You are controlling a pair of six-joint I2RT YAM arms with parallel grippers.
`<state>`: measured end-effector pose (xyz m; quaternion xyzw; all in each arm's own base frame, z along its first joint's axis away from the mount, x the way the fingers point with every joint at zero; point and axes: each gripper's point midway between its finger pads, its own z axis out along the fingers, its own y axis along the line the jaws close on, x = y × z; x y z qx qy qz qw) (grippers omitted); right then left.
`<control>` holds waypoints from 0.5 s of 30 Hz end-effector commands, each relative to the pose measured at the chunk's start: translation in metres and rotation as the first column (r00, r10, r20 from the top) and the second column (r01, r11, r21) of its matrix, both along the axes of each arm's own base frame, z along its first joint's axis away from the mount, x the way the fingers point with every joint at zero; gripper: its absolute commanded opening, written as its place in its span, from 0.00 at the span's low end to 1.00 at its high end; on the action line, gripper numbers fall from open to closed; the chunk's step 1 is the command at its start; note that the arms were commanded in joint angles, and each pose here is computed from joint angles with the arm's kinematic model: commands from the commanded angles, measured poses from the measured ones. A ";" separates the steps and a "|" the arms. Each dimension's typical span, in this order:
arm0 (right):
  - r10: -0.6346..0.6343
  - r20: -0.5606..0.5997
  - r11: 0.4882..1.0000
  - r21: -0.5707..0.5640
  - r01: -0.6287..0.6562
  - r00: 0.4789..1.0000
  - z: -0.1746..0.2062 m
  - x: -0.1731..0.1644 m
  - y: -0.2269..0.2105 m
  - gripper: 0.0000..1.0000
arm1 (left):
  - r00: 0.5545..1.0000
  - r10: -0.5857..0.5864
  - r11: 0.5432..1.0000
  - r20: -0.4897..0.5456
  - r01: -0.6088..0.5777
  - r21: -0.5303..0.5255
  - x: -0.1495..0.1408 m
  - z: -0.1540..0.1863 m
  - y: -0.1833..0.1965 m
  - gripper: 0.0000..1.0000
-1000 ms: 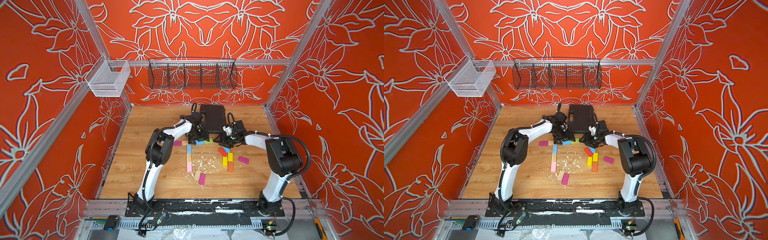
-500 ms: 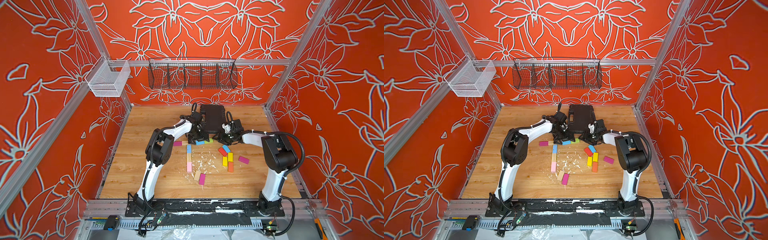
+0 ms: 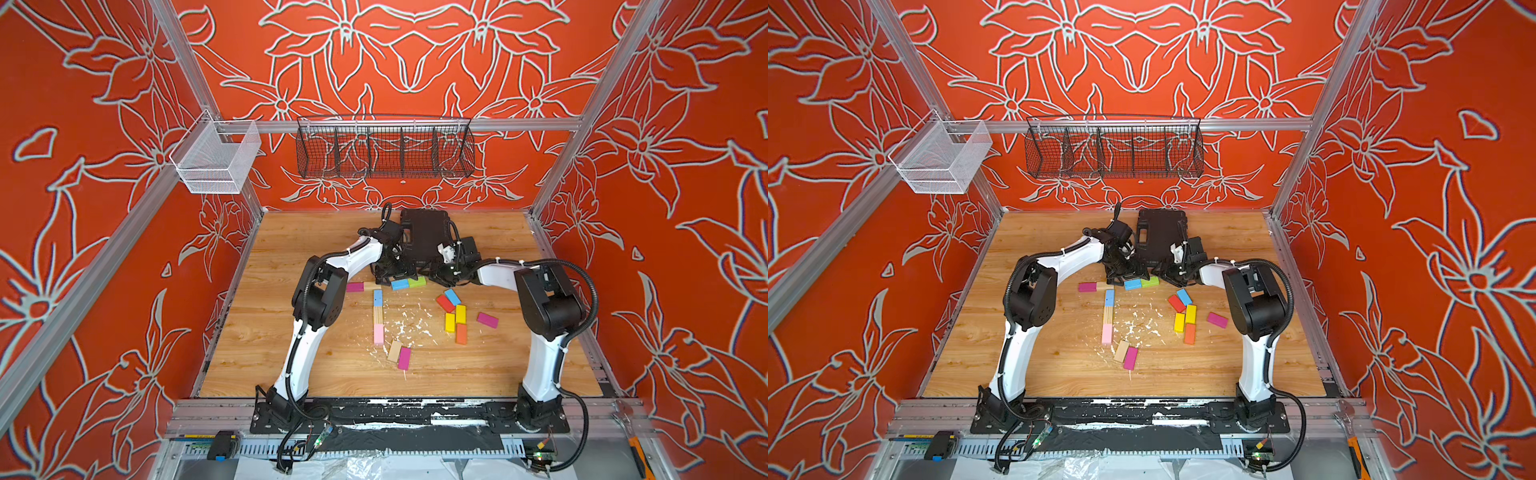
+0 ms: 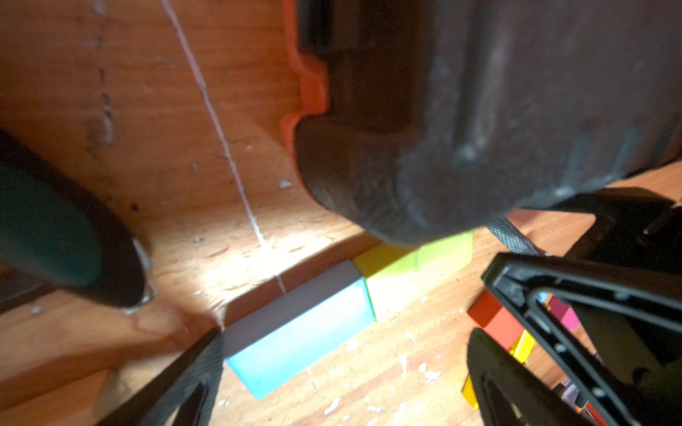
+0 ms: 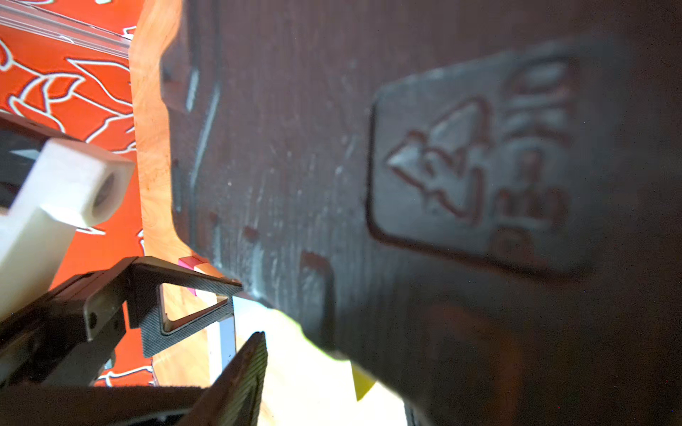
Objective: Assemble the number 7 with building blocks
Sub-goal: Adjust the building block at the center of the board.
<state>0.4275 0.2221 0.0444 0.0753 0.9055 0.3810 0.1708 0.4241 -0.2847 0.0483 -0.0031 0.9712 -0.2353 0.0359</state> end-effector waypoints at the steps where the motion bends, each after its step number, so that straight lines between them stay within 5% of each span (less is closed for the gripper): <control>1: -0.005 -0.081 1.000 0.006 0.006 0.997 -0.019 -0.012 0.005 0.59 | 0.999 -0.005 1.000 -0.037 0.005 -0.002 -0.002 -0.014 0.000 1.00; 15: 0.007 -0.100 1.000 0.008 -0.006 0.995 -0.019 -0.031 0.010 0.53 | 0.999 -0.015 0.998 -0.036 0.013 -0.055 -0.001 -0.009 -0.009 1.00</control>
